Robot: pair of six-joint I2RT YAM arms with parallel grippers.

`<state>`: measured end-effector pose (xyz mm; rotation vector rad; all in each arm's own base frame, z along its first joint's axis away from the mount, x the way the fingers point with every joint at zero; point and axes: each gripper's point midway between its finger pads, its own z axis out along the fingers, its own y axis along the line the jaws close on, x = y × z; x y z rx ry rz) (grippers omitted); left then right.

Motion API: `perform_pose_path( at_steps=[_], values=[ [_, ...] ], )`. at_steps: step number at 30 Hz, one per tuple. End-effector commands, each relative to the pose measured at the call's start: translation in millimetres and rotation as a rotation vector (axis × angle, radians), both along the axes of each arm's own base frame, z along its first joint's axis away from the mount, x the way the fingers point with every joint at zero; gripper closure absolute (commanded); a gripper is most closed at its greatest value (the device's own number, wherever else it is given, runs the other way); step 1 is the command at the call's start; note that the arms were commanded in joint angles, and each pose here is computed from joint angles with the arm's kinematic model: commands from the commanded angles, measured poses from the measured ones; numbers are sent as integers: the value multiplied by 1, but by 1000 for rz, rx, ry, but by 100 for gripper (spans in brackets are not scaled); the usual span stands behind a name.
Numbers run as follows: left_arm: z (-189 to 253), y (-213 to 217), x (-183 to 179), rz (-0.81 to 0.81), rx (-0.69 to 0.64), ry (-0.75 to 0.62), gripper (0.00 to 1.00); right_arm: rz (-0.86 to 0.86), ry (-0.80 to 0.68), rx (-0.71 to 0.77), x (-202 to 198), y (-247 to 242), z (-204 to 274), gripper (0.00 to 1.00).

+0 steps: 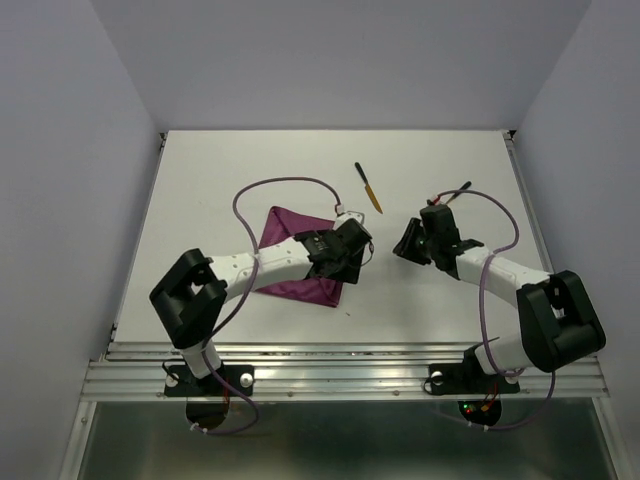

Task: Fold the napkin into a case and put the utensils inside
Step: Pick up the upper triangle-folded napkin from the center of the board.

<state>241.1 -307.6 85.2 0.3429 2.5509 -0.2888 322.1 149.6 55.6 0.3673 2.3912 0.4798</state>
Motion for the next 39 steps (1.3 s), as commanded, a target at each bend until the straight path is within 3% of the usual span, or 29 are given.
perform_pose_path(
  at_steps=[1,10,20,31,39],
  values=[
    [-10,-9,-14,2,59,8,37,25,-21,26,-3,-2,9,62],
    [-32,-12,-25,3,224,-37,37,46,-15,34,-4,1,10,61],
    [-24,-5,-25,47,255,-90,44,62,-2,38,-3,4,8,61],
    [-42,1,-25,73,295,-85,41,77,-3,49,0,9,11,61],
    [-59,3,-28,50,331,-63,51,82,5,47,1,9,10,61]
  ],
)
